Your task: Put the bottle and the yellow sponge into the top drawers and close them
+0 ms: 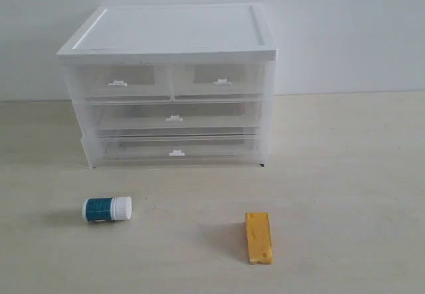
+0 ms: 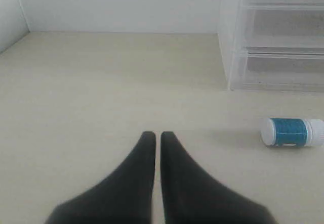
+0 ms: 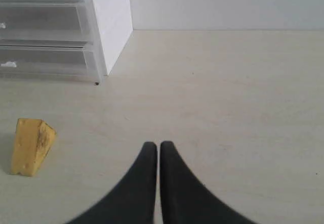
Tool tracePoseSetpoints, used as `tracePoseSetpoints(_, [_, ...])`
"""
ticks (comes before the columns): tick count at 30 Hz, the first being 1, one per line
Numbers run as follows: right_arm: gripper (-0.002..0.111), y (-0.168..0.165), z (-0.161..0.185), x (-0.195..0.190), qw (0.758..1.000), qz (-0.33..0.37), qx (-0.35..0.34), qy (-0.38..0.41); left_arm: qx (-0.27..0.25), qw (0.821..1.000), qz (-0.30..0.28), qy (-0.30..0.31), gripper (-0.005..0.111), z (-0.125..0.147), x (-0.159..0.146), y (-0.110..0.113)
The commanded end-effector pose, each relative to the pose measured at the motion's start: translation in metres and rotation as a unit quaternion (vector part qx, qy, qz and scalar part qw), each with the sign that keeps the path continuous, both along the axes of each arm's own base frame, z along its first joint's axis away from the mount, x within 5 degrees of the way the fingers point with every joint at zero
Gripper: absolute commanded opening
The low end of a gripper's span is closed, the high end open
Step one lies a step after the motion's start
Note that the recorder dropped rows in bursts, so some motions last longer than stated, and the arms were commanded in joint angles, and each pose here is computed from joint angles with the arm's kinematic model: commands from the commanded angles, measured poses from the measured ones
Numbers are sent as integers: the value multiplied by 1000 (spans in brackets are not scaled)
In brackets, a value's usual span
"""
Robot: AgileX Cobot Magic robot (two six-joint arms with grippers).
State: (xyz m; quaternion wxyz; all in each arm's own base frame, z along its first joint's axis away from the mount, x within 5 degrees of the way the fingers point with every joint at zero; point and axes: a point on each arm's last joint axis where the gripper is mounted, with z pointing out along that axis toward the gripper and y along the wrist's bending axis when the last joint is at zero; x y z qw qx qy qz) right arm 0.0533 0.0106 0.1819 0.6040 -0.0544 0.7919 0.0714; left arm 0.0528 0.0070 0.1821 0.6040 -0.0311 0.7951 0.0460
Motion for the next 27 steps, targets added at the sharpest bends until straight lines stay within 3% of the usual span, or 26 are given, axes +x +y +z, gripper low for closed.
tracePoseSetpoints(1, [0,0,1,0,1000,0,-6,-4,29,1000,3,-6,4,1,0,2])
tracePoseSetpoints(6, [0,0,4,1,1000,0,-7,-26,86,994,-3,-66,4,13,2,2])
tracePoseSetpoints(14, [0,-2,40,2,975,-11,45,-217,-7,963,-23,-268,4,47,0,-4])
tracePoseSetpoints(17, [0,-3,55,-2,953,-14,59,-297,-4,940,-35,-339,4,60,-4,-6])
tracePoseSetpoints(22, [0,-6,76,-12,906,-15,98,-411,-55,878,-73,-470,4,82,-18,-11])
tracePoseSetpoints(25, [0,-7,83,-18,879,-4,157,-449,-92,843,-110,-518,4,90,-25,-15])
tracePoseSetpoints(27, [0,-8,89,-23,859,4,182,-479,-125,837,-120,-519,4,90,-26,-15])
